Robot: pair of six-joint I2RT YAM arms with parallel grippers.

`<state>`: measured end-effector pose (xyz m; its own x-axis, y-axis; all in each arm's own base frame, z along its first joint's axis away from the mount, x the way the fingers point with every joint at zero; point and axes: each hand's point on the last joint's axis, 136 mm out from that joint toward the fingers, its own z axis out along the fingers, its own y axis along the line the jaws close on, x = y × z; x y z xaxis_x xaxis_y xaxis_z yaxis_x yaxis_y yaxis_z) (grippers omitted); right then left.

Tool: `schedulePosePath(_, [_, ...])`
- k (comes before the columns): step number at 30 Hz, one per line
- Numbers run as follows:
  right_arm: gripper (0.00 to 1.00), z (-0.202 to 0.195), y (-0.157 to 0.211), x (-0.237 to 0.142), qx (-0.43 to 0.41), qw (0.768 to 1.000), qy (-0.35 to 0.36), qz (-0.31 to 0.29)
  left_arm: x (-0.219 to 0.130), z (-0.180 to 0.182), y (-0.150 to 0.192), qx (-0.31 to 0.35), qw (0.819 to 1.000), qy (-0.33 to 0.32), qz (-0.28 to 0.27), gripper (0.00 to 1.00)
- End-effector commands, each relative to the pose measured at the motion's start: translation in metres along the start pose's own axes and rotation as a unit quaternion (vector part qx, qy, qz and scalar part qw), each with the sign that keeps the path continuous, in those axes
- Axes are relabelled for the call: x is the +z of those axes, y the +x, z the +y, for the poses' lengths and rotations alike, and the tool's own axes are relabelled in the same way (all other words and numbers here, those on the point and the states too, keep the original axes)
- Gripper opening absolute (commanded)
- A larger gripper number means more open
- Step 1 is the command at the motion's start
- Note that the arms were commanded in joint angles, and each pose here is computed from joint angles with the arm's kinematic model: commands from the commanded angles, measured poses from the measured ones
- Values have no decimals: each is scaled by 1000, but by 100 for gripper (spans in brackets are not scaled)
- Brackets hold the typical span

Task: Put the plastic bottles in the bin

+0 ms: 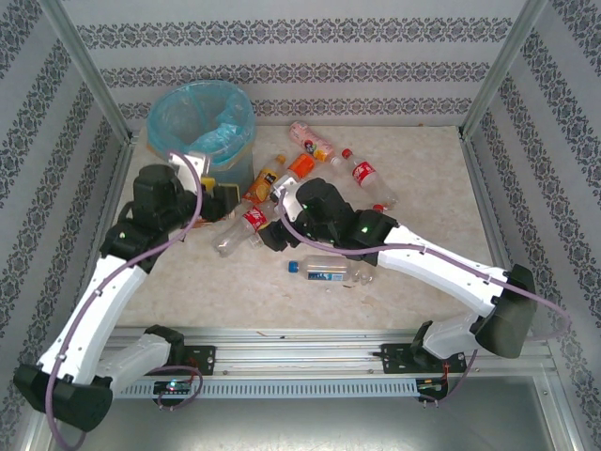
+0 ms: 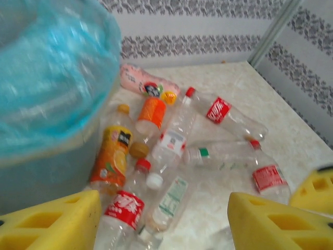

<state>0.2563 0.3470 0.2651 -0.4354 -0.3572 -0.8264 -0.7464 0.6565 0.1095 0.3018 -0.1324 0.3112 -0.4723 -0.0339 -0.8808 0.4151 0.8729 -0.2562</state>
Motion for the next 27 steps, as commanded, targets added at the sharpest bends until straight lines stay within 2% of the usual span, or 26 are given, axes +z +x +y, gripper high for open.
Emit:
schedulePosePath(1, [82,-10,10,-2,23,999,34,12,-4,-25,12,5,998,62,-19,65])
schedulePosePath(6, [82,-16,42,-1,7,998,39,43,2,-37,63,14,994,103,34,65])
schedulePosePath(10, [83,-11,62,5,-72,994,16,82,5,-26,95,30,994,86,60,67])
schedulePosePath(18, [85,-4,89,37,-240,955,-64,165,15,-2,137,47,993,41,96,70])
schedulePosePath(21, [86,-17,93,57,-266,941,-81,194,13,9,147,65,991,15,119,72])
schedulePosePath(24, [92,-31,91,75,-287,932,-90,204,10,19,145,75,990,-17,117,73])
schedulePosePath(27, [94,-45,90,89,-308,923,-98,210,7,25,142,85,990,-35,106,76])
